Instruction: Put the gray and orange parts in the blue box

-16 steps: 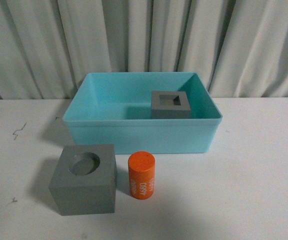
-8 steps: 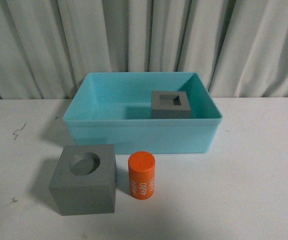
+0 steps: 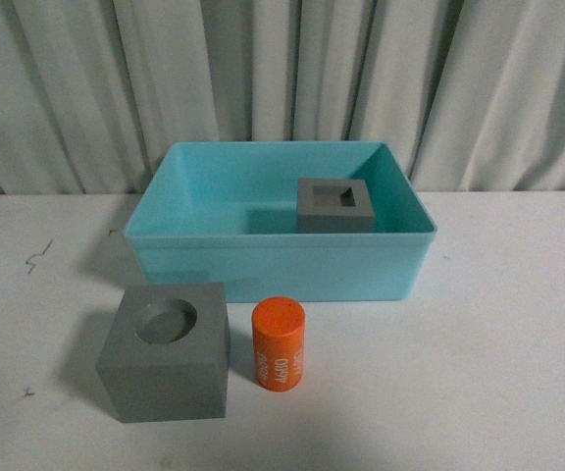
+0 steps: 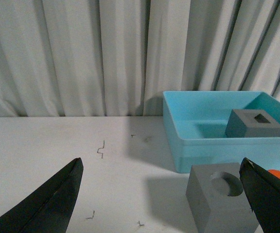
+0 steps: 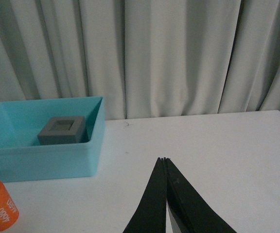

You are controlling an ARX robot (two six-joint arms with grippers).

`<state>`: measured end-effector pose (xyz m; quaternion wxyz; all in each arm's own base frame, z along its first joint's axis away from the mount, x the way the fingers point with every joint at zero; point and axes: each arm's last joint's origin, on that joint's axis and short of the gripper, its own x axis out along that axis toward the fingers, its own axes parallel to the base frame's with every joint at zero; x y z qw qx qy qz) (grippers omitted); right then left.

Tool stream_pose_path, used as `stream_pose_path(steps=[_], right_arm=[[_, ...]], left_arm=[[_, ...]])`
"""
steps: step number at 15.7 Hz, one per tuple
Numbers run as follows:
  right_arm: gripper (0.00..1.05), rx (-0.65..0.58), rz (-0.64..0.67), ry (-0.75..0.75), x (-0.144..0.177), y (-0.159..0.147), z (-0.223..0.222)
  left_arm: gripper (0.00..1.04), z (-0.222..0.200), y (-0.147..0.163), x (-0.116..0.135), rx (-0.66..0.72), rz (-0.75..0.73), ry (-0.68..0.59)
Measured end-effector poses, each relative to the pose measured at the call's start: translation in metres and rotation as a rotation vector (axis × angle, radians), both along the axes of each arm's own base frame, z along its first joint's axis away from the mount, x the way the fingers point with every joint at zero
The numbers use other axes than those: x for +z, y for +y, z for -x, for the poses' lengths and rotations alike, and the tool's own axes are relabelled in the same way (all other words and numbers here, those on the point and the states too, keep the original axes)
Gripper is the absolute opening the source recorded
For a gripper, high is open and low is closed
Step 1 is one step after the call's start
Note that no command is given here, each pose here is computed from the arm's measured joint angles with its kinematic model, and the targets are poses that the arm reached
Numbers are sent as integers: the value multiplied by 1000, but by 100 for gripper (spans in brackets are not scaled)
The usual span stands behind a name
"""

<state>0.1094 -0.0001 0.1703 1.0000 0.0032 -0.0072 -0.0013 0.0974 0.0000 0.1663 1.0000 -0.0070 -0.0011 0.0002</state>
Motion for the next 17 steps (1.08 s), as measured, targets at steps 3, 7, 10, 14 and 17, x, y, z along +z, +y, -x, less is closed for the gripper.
stream_pose_path(steps=[3,7,10,14,17], right_arm=[[2,1,0,54,-6,0,7],[18,0,1,10,-3,0,12],[54,0,1,9,-3,0,12],[100,0,0,10,-3,0,12],[98,3,1,9,-3,0,12]], left_arm=[[98,0,0,0,0,0,0],[98,0,0,0,0,0,0],[98,0,0,0,0,0,0],[98,0,0,0,0,0,0],[98,-15,-7,9,-38,181,625]])
